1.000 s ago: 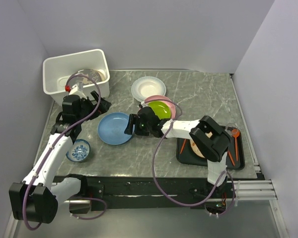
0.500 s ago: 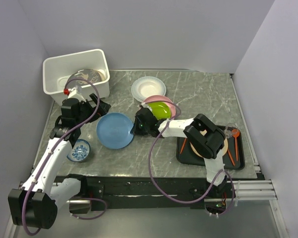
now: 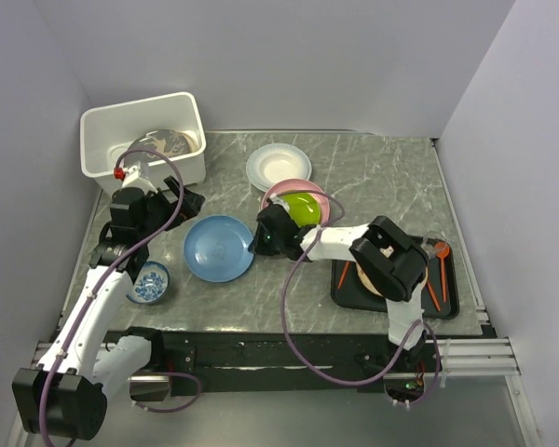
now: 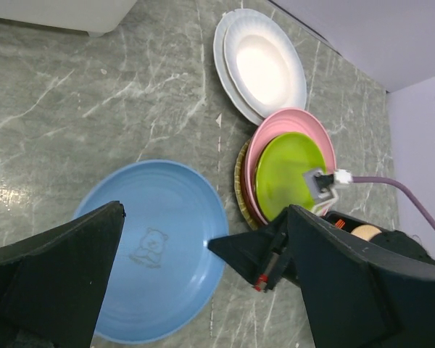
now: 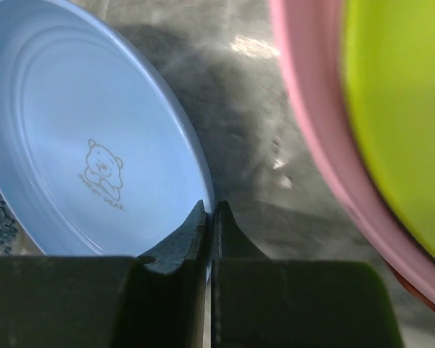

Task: Place the plates into the plastic bin on the countertop
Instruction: Pick up the plate at the center of the board.

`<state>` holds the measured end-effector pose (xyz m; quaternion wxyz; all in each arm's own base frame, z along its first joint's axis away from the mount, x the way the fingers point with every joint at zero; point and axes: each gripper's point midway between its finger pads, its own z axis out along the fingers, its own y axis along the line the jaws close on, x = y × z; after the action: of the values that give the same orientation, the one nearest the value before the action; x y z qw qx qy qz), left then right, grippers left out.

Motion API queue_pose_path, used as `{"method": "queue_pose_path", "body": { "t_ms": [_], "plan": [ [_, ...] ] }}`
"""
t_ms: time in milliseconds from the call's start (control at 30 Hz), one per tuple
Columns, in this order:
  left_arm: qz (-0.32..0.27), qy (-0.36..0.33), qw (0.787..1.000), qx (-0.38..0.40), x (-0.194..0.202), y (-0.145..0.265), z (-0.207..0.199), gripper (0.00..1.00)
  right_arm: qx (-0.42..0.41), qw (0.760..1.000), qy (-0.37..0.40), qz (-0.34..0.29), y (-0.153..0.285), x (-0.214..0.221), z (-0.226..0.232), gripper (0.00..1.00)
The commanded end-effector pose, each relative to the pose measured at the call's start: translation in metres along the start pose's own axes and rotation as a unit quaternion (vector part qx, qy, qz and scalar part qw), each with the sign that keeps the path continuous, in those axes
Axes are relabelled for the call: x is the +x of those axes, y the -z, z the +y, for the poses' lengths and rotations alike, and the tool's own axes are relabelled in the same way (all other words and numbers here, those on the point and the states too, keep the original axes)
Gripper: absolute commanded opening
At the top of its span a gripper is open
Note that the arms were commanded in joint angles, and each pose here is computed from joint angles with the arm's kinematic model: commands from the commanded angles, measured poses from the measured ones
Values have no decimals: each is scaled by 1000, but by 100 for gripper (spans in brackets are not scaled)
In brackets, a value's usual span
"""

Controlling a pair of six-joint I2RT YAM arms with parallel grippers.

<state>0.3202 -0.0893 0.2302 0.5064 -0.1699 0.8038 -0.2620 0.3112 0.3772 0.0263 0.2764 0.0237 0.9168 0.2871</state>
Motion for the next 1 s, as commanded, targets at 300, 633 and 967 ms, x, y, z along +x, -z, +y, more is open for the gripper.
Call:
{"method": "queue_pose_path", "body": {
  "t_ms": [300,633,967],
  "plan": [
    [33,-40,995,88,23,-16,-16,99,-86,990,-39,-106,102,-75,12,0],
    [94,-46,968,230,56,-22,-57,94,-71,984,-59,-153,144,-98,-20,0],
    [132,-60,956,255,79,-23,-77,83,-98,980,-68,-156,149,-103,-11,0]
  ]
}}
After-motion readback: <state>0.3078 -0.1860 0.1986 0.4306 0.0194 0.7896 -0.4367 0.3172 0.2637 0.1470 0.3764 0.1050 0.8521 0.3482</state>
